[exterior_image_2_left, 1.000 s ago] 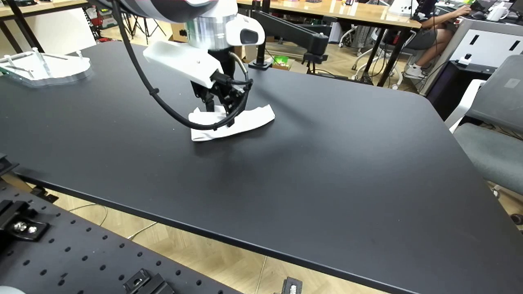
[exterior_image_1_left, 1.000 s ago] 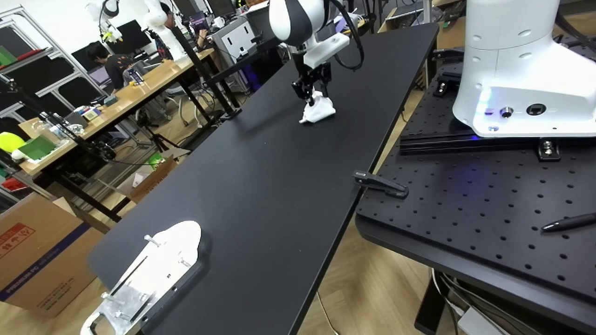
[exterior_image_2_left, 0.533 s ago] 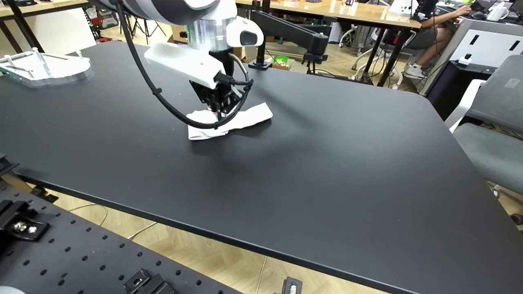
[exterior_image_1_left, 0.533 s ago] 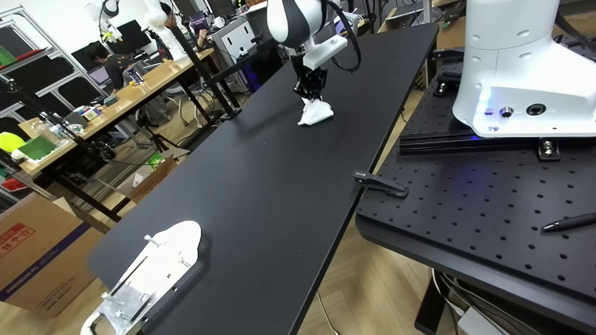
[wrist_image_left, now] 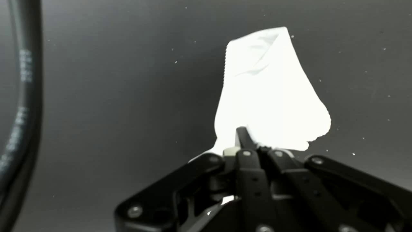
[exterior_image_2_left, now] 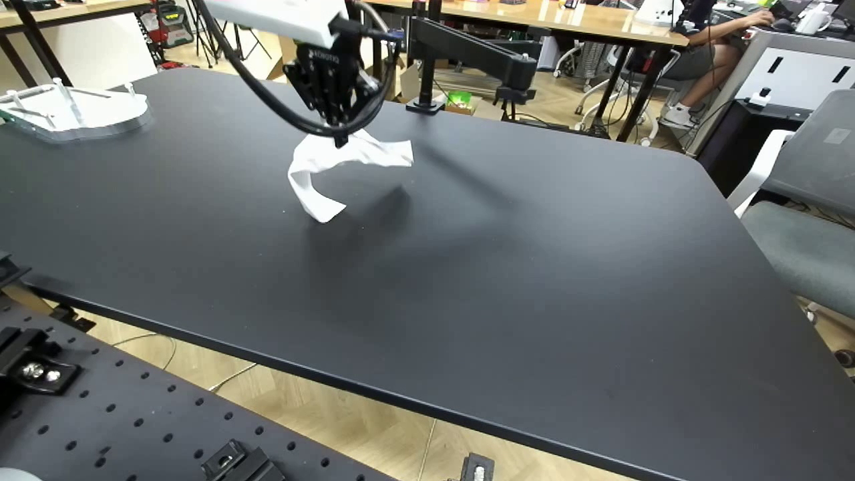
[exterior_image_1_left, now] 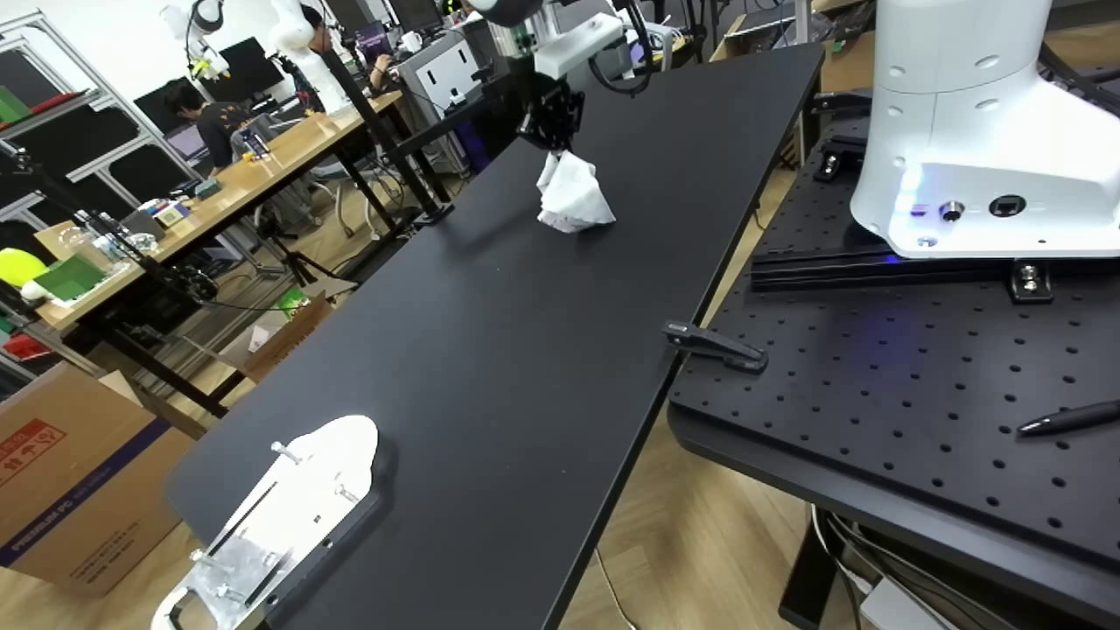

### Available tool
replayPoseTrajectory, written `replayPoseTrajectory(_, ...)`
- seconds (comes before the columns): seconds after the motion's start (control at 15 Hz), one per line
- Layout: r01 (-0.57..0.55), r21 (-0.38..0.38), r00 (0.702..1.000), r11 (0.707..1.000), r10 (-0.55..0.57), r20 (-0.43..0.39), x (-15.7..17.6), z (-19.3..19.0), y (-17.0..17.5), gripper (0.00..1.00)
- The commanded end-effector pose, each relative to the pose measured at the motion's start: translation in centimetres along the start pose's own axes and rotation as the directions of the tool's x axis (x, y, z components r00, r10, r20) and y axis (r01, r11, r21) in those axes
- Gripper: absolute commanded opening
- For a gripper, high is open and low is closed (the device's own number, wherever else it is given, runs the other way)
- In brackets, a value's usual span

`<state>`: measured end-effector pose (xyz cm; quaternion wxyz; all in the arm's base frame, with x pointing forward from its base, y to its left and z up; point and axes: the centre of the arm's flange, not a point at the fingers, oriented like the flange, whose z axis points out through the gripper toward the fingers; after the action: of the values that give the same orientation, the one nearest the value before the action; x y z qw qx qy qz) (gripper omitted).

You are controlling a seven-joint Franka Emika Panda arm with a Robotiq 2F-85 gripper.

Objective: Hang the cloth on the stand

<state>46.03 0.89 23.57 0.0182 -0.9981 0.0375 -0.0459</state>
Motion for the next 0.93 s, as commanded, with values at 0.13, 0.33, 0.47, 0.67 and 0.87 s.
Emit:
replayPoseTrajectory(0.13, -0.002, -0.049, 0.999, 0.999, 0.0, -0.055, 0.2, -11.8, 1.3, 0.01)
replayPoseTrajectory(0.33, -0.026, -0.057, 0.995, 0.998, 0.021, -0.099, -0.1, -16.9, 3.6, 0.01)
replayPoseTrajectory(0.47, -0.069, -0.056, 0.99, 0.996, 0.061, -0.13, -0.5, -19.6, 5.7, 0.01)
replayPoseTrajectory(0.67, -0.133, -0.038, 0.976, 0.99, 0.124, -0.178, -1.3, -22.5, 8.9, 0.01)
replayPoseTrajectory(0.87, -0.198, -0.029, 0.958, 0.98, 0.187, -0.219, -2.4, -24.7, 11.5, 0.01)
